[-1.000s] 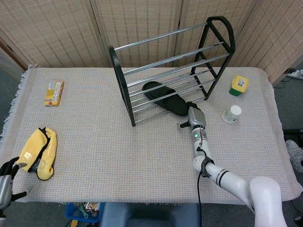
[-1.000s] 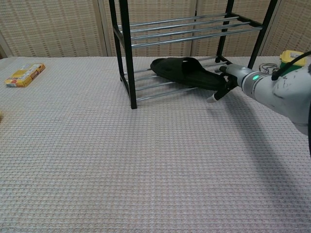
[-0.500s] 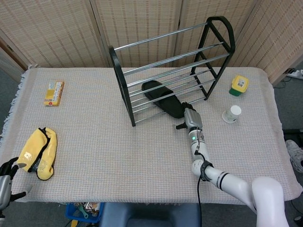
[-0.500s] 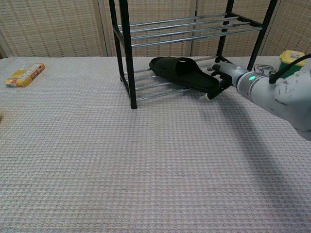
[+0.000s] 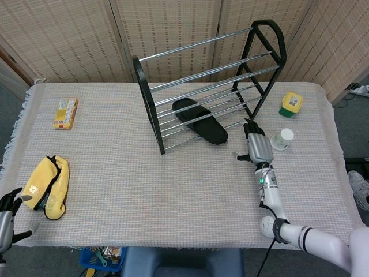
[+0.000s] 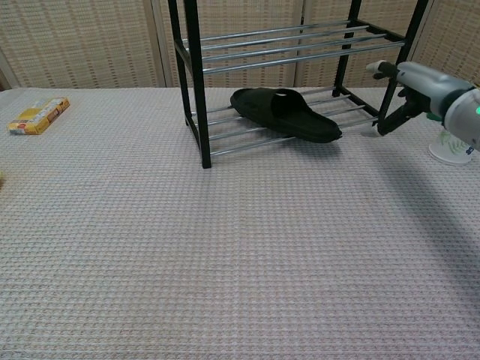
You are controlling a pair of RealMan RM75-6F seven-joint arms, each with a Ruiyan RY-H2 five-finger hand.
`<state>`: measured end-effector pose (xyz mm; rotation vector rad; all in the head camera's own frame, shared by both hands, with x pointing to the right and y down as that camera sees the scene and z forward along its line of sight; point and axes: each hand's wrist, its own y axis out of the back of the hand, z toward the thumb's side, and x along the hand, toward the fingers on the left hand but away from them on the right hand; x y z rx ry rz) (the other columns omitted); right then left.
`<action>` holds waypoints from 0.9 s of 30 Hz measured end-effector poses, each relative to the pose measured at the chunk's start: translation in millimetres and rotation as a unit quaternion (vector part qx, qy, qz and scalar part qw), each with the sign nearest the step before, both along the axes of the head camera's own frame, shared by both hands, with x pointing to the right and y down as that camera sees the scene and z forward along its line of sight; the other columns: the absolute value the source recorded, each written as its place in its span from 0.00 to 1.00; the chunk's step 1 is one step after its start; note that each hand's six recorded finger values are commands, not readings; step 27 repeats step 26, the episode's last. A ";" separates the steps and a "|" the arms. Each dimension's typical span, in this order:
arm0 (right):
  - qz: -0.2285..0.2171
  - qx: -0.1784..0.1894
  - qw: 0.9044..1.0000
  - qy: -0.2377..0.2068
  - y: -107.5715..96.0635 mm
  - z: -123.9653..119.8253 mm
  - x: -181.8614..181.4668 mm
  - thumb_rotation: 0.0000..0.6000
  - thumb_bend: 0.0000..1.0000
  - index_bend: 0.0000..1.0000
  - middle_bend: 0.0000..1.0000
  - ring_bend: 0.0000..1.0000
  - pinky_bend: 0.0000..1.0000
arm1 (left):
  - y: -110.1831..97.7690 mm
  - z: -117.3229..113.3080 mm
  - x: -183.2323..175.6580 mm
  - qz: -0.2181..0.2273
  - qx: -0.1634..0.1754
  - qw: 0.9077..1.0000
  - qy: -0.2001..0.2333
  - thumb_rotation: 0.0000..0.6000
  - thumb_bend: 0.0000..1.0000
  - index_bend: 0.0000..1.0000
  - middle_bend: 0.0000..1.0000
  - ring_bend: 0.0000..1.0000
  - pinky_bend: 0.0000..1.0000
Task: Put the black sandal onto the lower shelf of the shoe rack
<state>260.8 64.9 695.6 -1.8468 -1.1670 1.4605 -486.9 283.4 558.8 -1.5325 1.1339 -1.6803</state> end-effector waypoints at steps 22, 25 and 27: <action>-0.009 0.053 0.995 0.084 115.8 -109.9 159.1 1.00 0.23 0.00 0.07 0.00 0.07 | -11.2 7.1 21.4 0.010 0.017 1.000 0.009 1.00 0.20 0.31 0.15 0.16 0.31; -0.005 0.052 0.995 0.084 130.6 -118.8 164.8 1.00 0.23 0.00 0.07 0.00 0.07 | -10.1 6.8 23.3 0.010 0.020 1.000 0.009 1.00 0.20 0.31 0.15 0.16 0.31; -0.004 0.050 0.995 0.083 135.4 -120.9 165.7 1.00 0.23 0.00 0.07 0.00 0.07 | -9.7 6.9 24.0 0.009 0.020 1.000 0.009 1.00 0.20 0.31 0.15 0.16 0.31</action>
